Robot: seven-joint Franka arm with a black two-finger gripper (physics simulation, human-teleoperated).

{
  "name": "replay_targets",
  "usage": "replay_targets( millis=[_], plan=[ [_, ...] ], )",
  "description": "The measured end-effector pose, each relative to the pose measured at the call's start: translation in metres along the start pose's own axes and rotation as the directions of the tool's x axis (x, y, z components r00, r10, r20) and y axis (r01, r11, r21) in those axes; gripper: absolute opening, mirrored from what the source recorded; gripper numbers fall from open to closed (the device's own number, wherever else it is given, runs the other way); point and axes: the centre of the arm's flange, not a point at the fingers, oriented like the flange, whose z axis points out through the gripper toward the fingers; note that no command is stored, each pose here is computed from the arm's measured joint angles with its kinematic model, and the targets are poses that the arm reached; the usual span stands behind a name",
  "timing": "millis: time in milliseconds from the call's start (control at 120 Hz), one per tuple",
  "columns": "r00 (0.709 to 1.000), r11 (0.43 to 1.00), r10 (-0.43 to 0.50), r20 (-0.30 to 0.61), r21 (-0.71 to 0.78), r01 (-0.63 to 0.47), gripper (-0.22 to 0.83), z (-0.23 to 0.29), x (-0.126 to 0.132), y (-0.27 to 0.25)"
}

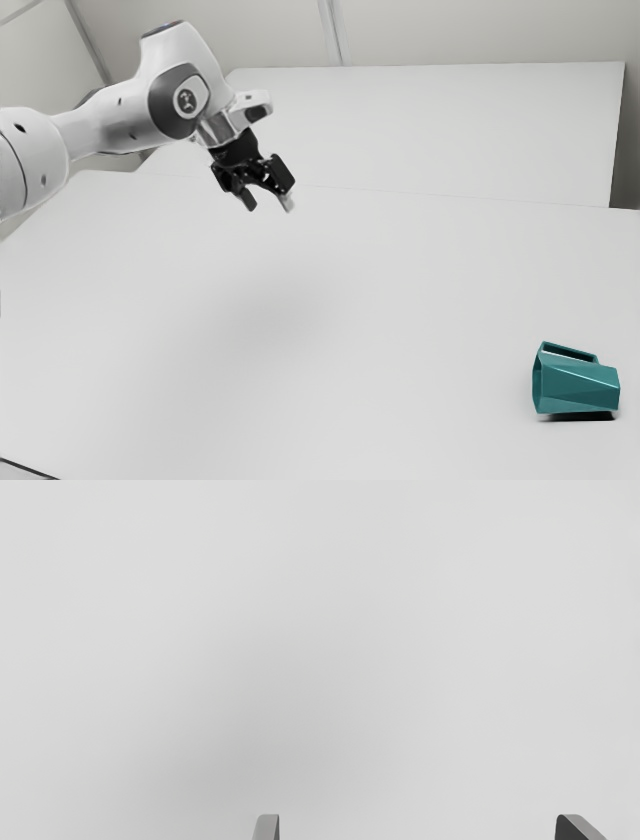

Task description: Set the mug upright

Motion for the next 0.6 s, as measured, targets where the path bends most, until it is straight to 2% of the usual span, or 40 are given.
replay_targets(
  millis=[208, 600],
  plan=[
    [0.999, 0.994, -0.032, 0.018, -0.105, 0.034, 0.62, 0.044, 0.002, 0.031],
    [0.996, 0.973, -0.028, 0.084, -0.228, 0.047, 0.62, 0.104, -0.016, 0.115]
  ],
)
